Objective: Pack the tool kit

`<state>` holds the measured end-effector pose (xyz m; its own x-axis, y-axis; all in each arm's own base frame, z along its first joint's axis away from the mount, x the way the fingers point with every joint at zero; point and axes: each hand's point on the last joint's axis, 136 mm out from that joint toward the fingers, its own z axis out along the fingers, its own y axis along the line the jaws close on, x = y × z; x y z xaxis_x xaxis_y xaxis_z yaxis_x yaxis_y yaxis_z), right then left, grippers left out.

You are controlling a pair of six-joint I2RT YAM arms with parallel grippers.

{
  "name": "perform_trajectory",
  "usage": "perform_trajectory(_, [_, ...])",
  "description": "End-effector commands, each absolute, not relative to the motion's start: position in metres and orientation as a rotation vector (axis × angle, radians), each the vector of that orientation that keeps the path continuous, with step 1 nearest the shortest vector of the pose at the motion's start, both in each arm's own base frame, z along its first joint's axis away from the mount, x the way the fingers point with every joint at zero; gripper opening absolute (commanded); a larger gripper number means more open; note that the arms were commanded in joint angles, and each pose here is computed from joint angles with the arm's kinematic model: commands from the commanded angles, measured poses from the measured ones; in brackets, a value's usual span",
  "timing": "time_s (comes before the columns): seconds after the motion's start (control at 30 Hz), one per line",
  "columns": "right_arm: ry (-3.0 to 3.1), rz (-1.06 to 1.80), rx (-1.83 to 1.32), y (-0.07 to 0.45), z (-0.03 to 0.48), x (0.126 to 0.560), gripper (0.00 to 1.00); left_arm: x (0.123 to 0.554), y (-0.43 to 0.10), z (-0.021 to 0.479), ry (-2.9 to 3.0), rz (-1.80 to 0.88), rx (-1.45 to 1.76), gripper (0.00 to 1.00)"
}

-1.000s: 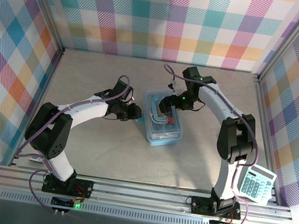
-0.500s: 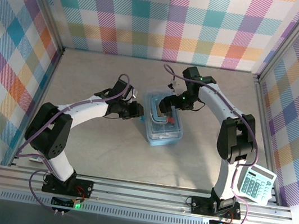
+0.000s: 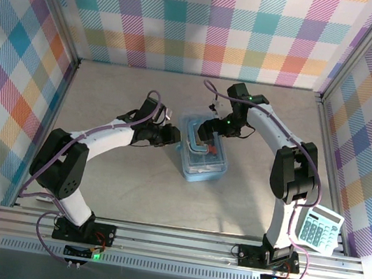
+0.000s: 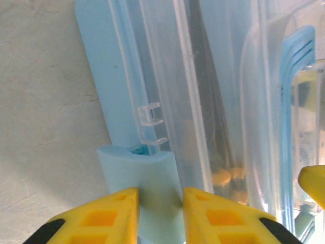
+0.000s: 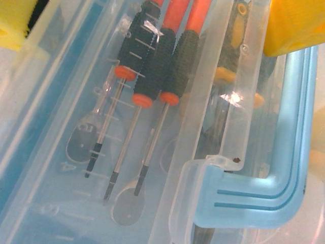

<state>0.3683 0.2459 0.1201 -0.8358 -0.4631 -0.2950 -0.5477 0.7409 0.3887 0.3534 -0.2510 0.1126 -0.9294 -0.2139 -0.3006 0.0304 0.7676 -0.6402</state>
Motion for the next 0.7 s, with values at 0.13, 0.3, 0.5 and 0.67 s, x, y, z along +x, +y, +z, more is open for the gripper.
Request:
perform_trajectory(0.13, [2.865,0.795,-0.857,0.250,0.105,0.342,0.99,0.353,-0.273,0.131,2.536,-1.065,-0.099,0.28])
perform_trajectory(0.3, [2.862,0.794,-0.861,0.250,0.106,0.341,0.99,0.348,-0.276,0.118,2.551,-1.074,-0.106,0.28])
perform_trajectory(0.5, [2.862,0.798,-0.860,0.250,0.107,0.341,0.99,0.341,-0.273,0.095,2.578,-1.069,-0.133,0.27])
perform_trajectory(0.67, [2.867,0.821,-0.848,0.252,0.106,0.339,0.99,0.341,-0.273,0.082,2.585,-1.069,-0.141,0.27])
